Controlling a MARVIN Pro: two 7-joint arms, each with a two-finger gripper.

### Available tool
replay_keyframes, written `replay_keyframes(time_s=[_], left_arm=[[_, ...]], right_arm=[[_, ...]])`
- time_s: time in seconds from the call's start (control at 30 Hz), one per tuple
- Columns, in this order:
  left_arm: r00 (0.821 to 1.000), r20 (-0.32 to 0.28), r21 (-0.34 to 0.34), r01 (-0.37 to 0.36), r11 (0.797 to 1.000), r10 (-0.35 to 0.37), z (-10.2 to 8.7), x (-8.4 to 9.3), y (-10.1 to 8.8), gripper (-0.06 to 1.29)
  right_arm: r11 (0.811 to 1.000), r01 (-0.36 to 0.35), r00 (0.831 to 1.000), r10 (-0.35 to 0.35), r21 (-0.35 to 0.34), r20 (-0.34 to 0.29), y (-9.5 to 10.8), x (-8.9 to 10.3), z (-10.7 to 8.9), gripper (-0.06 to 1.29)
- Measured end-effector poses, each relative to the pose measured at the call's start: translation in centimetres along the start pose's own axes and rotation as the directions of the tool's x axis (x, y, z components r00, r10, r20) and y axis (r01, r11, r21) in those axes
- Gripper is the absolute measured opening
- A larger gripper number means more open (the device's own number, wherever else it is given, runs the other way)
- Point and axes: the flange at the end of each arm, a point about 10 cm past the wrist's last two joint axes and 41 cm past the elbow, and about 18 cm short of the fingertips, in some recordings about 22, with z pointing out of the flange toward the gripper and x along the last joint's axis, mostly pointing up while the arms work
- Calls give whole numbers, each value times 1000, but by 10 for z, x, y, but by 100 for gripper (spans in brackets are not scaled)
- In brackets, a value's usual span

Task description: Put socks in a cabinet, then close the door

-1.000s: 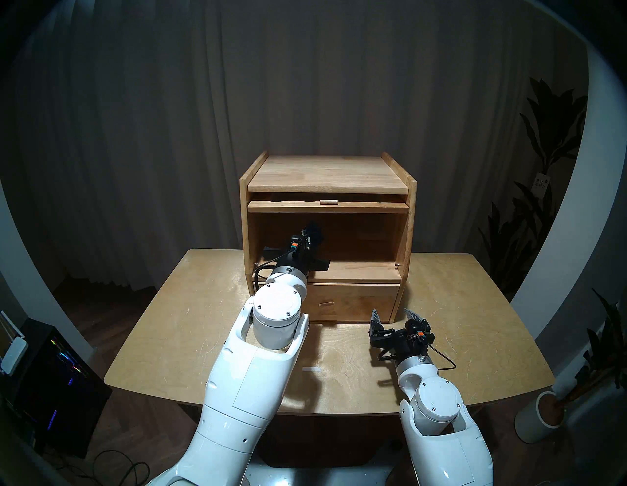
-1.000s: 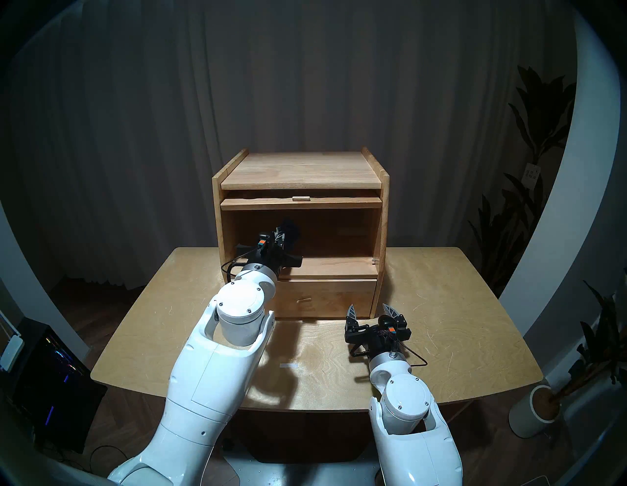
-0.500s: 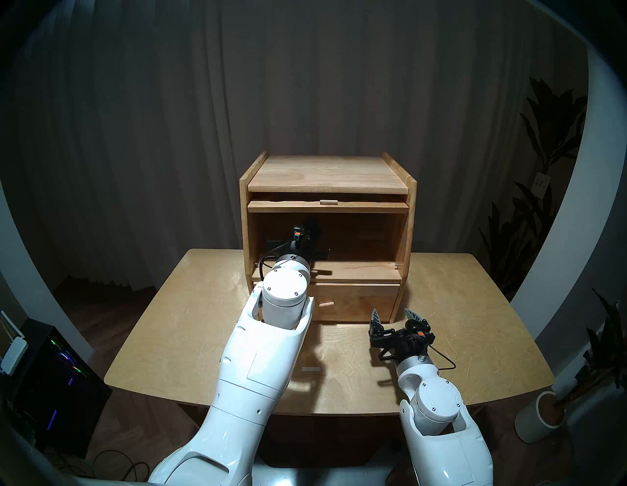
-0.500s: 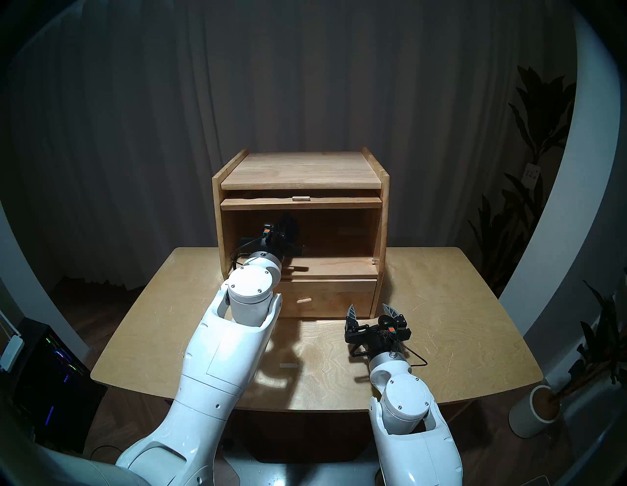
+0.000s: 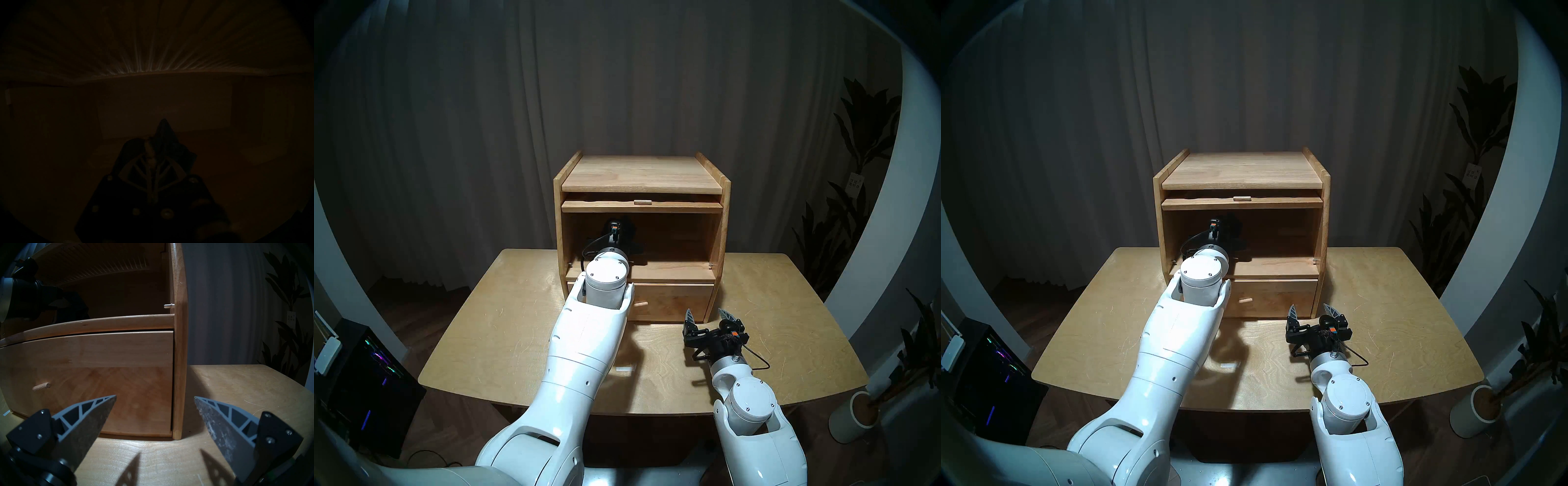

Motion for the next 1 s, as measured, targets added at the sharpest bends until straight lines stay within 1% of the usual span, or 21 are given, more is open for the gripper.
replay_keyframes(time_s=[0.13,0.17,0.2,0.27,0.3,0.33,0.47,0.57,0.63,0.7,0.87,1.0], left_arm=[[1000,3,5,-13,1000,13,9,-1,4,-3],[1000,1,6,-17,1000,17,10,-1,5,1],[1000,-6,7,-23,1000,23,11,1,6,41],[999,-38,3,-35,999,35,10,8,12,90],[998,-49,1,-38,999,38,9,10,14,104],[996,-74,-4,-43,999,43,7,17,17,125],[991,-128,-33,-53,998,49,-2,24,32,126],[982,-182,-55,-56,997,45,-10,35,42,126],[974,-222,-77,-53,996,35,-19,41,50,126],[972,-234,-90,-50,995,28,-26,41,53,126],[973,-229,-123,-36,992,7,-45,29,57,126],[978,-206,-145,-33,989,3,-61,14,58,126]], right_arm=[[1000,0,1000,0,0,0,0,0,0,120],[1000,0,1000,0,0,0,0,0,0,120],[1000,0,1000,0,0,0,0,0,0,120],[1000,0,1000,0,0,-1,0,0,0,120],[1000,0,1000,0,0,-1,0,0,0,120],[1000,0,1000,0,0,-1,0,0,0,120],[1000,0,1000,0,-1,-1,0,0,0,120],[1000,0,1000,0,-1,-1,0,0,0,120],[1000,0,1000,0,-1,-1,0,0,0,120],[1000,0,1000,0,-1,-1,0,0,0,120],[1000,0,1000,0,-1,-1,0,0,0,120],[1000,0,1000,0,-1,0,0,0,0,120]])
